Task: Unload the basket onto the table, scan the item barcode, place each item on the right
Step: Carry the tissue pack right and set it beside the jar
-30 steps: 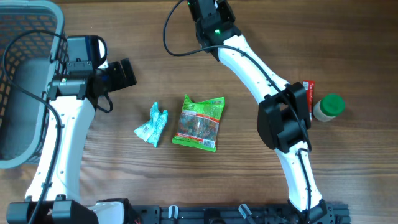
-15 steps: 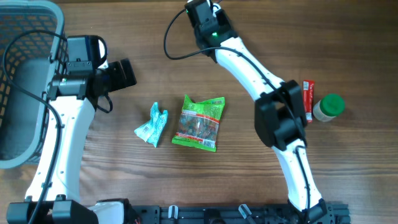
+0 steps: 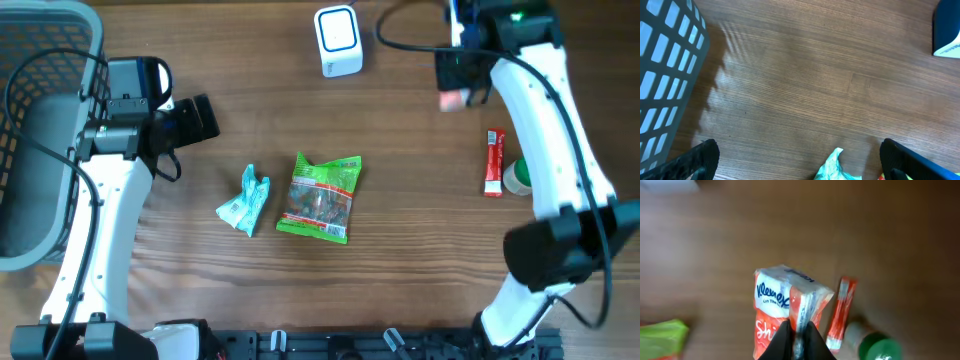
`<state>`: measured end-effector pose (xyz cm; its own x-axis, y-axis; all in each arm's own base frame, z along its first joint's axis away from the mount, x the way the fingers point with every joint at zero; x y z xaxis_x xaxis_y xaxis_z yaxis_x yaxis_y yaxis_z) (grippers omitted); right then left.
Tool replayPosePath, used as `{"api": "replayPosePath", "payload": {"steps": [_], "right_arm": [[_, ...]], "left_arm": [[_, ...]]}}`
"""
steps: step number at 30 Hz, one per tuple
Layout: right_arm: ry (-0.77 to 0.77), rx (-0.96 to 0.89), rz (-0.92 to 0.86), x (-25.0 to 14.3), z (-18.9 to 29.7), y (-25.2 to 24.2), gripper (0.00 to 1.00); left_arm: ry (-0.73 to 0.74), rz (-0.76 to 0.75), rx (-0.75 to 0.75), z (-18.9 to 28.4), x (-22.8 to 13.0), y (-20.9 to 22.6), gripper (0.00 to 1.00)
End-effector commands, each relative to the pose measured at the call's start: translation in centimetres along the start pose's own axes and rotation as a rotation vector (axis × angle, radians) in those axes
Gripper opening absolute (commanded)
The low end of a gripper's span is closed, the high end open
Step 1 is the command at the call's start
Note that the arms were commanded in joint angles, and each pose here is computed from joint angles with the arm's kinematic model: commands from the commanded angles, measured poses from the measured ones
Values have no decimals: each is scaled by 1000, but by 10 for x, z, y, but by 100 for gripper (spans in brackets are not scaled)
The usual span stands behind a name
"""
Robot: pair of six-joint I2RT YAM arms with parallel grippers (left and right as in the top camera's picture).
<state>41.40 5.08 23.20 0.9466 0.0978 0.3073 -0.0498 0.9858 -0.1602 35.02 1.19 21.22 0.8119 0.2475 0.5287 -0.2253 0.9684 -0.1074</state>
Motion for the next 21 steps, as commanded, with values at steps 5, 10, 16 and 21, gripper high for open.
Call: {"api": "replayPosePath", "payload": {"steps": [5, 10, 16, 21], "right_arm": [[231, 4, -110, -69, -114, -27, 4], [231, -39, -89, -75, -124, -39, 69], [182, -19, -91, -57, -89, -36, 81], [203, 186, -83, -61, -78, -1, 50]], "left_arm": [[-28, -9, 2, 6, 7, 0, 100], [-28, -9, 2, 6, 7, 0, 100], [-28, -9, 2, 6, 7, 0, 100], [-28, -9, 2, 6, 7, 0, 100]]}}
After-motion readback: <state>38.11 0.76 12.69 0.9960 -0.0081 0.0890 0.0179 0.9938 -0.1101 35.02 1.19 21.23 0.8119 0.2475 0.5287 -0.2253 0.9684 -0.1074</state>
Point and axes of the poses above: each gripper's point midway between its finger pads, its own z axis back along the fingers, its own y axis along the line the jaws close on, x = y × z, the point moved 4 cm from there along z, back along the fingers, and after that the axes turned 1 degree about -z, right-handed, at the moved point
